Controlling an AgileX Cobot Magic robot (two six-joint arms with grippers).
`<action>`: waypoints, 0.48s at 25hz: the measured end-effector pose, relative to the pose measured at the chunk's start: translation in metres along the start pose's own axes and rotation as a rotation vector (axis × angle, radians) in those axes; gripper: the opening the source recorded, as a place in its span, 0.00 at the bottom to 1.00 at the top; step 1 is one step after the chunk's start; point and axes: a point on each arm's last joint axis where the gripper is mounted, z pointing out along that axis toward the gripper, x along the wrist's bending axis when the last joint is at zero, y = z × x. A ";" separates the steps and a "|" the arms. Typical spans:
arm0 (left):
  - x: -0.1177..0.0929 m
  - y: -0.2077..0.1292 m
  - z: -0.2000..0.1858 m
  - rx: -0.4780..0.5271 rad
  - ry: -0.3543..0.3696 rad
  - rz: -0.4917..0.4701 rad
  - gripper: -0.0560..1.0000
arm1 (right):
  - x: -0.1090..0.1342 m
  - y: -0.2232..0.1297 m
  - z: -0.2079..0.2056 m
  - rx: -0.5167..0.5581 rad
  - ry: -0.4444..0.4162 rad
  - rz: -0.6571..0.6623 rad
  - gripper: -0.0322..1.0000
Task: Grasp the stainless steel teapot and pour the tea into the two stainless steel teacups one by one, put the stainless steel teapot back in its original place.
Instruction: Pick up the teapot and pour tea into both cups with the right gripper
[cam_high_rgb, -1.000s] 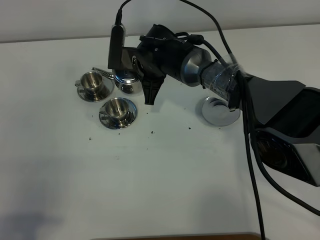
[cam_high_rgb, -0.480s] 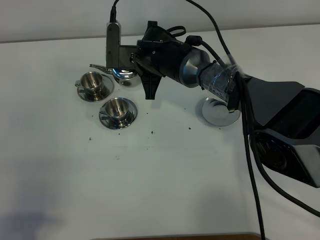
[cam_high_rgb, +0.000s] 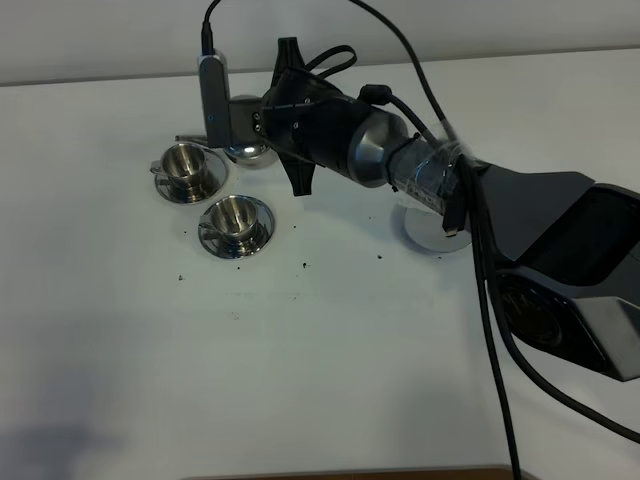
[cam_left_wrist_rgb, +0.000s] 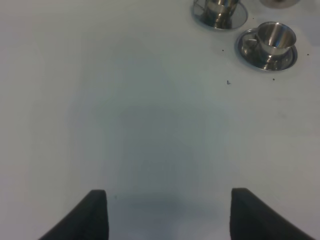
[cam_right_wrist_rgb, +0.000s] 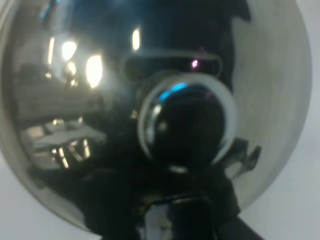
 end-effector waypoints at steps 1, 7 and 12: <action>0.000 0.000 0.000 0.000 0.000 -0.001 0.61 | 0.001 0.001 0.000 0.003 -0.004 -0.009 0.22; 0.000 0.000 0.000 0.000 0.000 -0.001 0.61 | 0.001 0.006 0.000 -0.008 -0.047 -0.058 0.22; 0.000 0.000 0.000 0.000 0.000 -0.001 0.61 | -0.001 0.006 0.001 -0.003 -0.081 -0.105 0.22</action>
